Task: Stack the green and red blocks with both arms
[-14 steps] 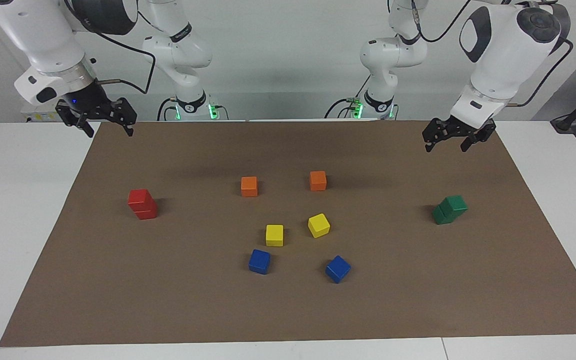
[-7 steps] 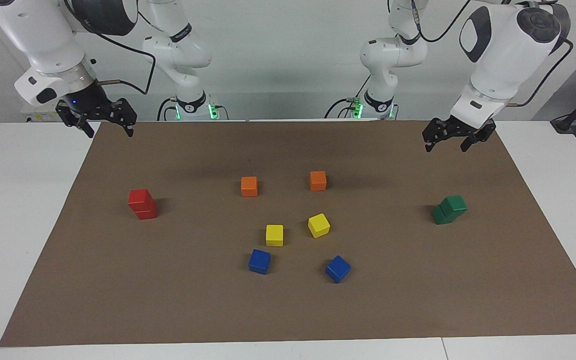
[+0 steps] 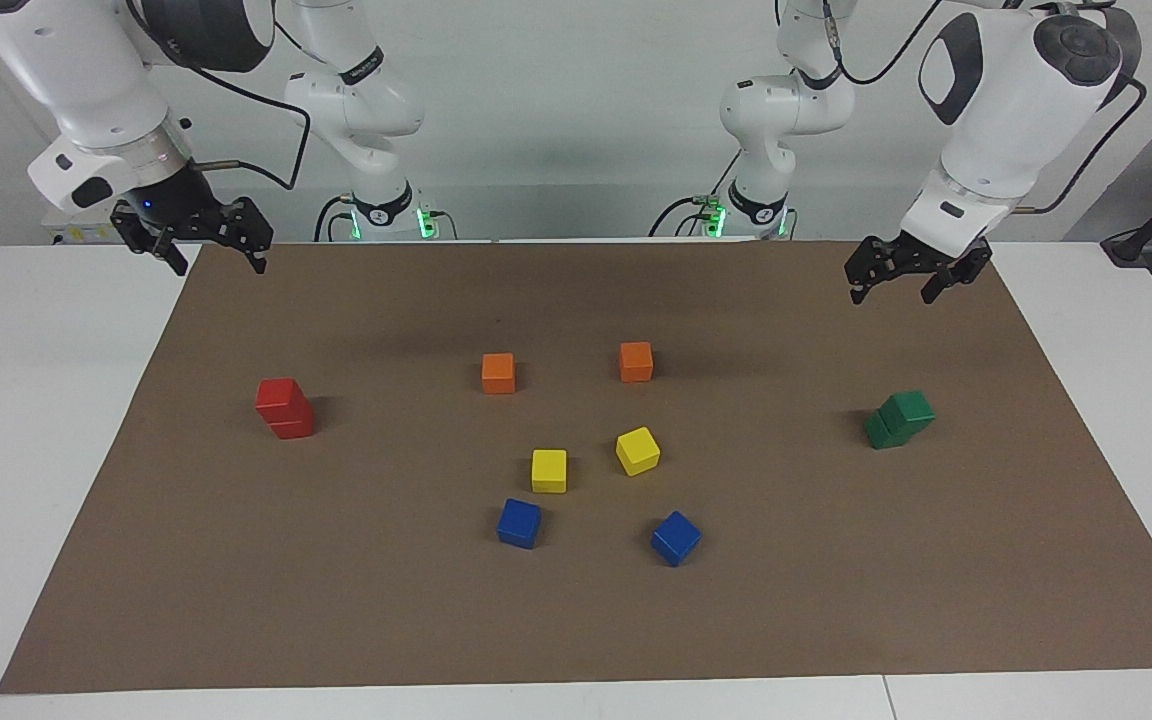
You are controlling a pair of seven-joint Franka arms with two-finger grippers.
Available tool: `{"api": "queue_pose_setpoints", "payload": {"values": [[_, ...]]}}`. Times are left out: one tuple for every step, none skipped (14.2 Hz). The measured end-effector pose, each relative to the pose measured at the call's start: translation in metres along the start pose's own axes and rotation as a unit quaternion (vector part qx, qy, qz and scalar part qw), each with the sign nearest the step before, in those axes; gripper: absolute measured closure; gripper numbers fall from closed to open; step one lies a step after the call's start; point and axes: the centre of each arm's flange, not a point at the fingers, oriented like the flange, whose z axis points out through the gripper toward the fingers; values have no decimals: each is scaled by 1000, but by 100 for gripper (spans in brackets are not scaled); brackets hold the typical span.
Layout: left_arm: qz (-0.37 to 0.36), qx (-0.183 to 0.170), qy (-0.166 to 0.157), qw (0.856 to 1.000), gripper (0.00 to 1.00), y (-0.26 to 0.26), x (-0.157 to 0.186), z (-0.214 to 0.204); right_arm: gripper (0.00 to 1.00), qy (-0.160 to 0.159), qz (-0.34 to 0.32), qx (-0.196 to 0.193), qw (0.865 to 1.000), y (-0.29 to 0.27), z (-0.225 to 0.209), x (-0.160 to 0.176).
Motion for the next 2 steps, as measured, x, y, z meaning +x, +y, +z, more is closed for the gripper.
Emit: {"api": "queue_pose_setpoints", "payload": {"values": [[0,0,0,1000,0,0,0,0,0,0,0,0,1000,0,0,0],[0,0,0,1000,0,0,0,0,0,0,0,0,1000,0,0,0]]}}
